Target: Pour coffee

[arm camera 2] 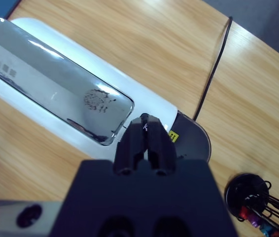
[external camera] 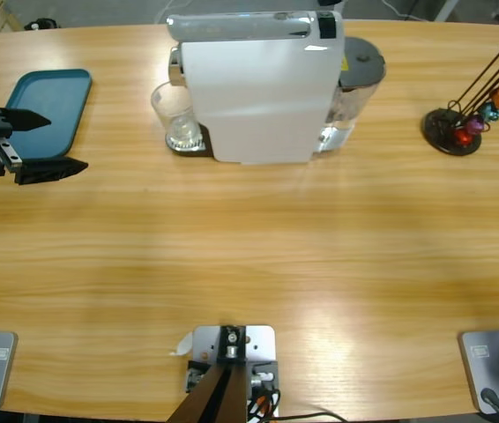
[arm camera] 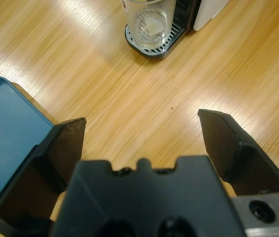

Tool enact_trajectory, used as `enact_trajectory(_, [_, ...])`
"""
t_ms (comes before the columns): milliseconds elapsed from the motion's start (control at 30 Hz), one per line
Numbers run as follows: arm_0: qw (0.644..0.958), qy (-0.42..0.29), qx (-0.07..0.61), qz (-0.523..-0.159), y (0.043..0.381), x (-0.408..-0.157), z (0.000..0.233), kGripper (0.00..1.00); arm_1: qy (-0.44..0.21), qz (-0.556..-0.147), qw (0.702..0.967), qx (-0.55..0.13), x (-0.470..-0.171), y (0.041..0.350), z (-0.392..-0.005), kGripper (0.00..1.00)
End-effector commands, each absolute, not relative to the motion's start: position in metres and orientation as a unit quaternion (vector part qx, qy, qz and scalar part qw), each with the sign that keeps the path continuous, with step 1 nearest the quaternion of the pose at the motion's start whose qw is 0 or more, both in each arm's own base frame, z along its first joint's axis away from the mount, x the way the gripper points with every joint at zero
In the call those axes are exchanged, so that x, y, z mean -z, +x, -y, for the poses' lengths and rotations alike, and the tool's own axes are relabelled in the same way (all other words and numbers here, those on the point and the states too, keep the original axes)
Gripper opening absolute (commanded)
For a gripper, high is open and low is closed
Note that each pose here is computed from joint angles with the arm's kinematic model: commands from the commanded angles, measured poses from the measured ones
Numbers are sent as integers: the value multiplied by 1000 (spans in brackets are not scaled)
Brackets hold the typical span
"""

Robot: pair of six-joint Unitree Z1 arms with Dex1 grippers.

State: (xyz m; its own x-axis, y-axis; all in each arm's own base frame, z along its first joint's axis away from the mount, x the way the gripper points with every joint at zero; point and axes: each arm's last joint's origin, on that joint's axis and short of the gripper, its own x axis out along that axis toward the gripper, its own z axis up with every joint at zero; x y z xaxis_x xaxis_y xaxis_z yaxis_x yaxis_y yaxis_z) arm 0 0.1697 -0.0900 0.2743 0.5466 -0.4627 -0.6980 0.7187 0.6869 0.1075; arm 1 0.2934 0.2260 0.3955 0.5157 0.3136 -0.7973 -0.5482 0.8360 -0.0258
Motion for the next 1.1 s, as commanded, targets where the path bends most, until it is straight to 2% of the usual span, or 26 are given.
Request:
enact_trajectory(33, [846,195,334,-368,168,-257,87,987,-151,-466,842,-223,-365,304,-224,0])
enact_trajectory(600, [846,195,333,-368,167,-257,86,987,-146,-517,817,-209,-331,299,-221,0])
enact_trajectory(1100, [845,195,333,-370,167,-256,86,987,-145,-518,816,-213,-331,304,-225,0])
